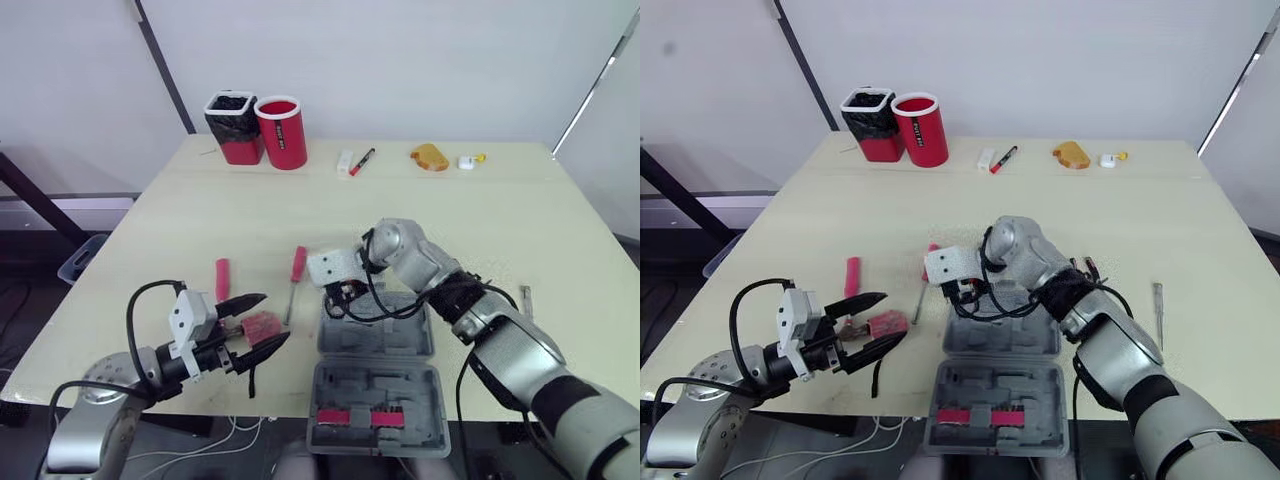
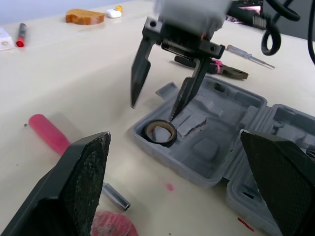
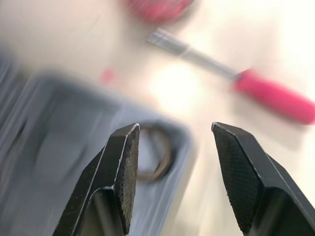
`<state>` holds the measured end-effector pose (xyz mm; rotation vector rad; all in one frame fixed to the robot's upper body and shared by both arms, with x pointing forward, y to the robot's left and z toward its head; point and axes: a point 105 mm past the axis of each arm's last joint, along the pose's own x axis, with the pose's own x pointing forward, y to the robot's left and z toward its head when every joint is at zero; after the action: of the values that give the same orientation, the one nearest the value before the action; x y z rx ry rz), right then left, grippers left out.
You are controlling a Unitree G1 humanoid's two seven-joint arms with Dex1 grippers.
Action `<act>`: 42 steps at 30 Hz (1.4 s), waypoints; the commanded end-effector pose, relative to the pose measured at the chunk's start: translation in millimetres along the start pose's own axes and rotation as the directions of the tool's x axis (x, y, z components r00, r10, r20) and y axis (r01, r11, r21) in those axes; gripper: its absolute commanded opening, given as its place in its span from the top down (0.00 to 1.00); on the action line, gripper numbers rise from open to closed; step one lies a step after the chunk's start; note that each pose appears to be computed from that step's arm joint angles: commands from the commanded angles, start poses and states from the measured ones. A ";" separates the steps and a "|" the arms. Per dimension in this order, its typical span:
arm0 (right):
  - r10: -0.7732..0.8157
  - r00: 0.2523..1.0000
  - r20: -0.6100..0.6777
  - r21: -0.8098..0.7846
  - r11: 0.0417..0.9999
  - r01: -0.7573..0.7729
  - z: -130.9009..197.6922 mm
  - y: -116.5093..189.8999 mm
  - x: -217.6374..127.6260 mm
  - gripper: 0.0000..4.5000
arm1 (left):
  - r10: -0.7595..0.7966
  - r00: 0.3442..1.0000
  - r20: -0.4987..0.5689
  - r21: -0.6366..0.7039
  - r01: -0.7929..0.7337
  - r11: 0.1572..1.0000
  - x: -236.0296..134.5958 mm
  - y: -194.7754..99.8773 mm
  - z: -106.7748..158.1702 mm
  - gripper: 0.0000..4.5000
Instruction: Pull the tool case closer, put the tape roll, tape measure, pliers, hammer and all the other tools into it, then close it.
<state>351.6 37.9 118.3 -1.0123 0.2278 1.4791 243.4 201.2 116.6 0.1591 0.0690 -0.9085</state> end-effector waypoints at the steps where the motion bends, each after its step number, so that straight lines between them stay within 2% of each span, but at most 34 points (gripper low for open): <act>1: -0.117 0.985 0.125 0.137 0.986 0.100 6.0 -6.0 -11.8 0.45 | -0.002 1.000 0.016 0.033 0.001 0.999 -2.5 3.3 6.4 0.00; 3: -0.151 0.974 0.168 0.214 0.970 0.113 4.5 -1.3 -11.6 0.58 | -0.005 1.000 0.018 0.028 0.005 1.000 -2.8 4.1 5.3 0.00; 5: -0.176 0.966 0.188 0.245 0.961 0.128 3.3 4.2 -9.3 0.75 | -0.007 1.000 0.018 0.024 0.007 1.000 -3.6 5.6 4.3 0.00; 12: -0.283 0.929 0.238 0.374 0.910 0.181 -5.6 16.0 3.7 0.75 | -0.027 1.000 0.005 0.017 0.027 0.999 -6.0 12.3 0.5 0.00; 19: -0.341 0.904 0.257 0.433 0.877 0.207 -10.2 16.9 14.5 0.75 | -0.050 0.999 -0.016 0.018 0.050 0.999 -6.1 13.8 -2.7 0.00; 38: -0.281 0.944 0.171 0.500 0.851 0.162 -40.7 36.0 42.4 0.75 | -0.058 0.998 -0.024 0.021 0.058 0.998 -6.9 13.8 -1.5 0.00; 42: -0.288 0.936 0.203 0.492 0.856 0.156 -35.2 34.2 39.1 0.75 | -0.058 0.998 -0.026 0.023 0.058 0.998 -7.0 14.0 -1.6 0.00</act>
<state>345.2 33.5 54.8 -0.4249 0.2546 1.2295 250.2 215.7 107.2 0.1568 0.1194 -0.9610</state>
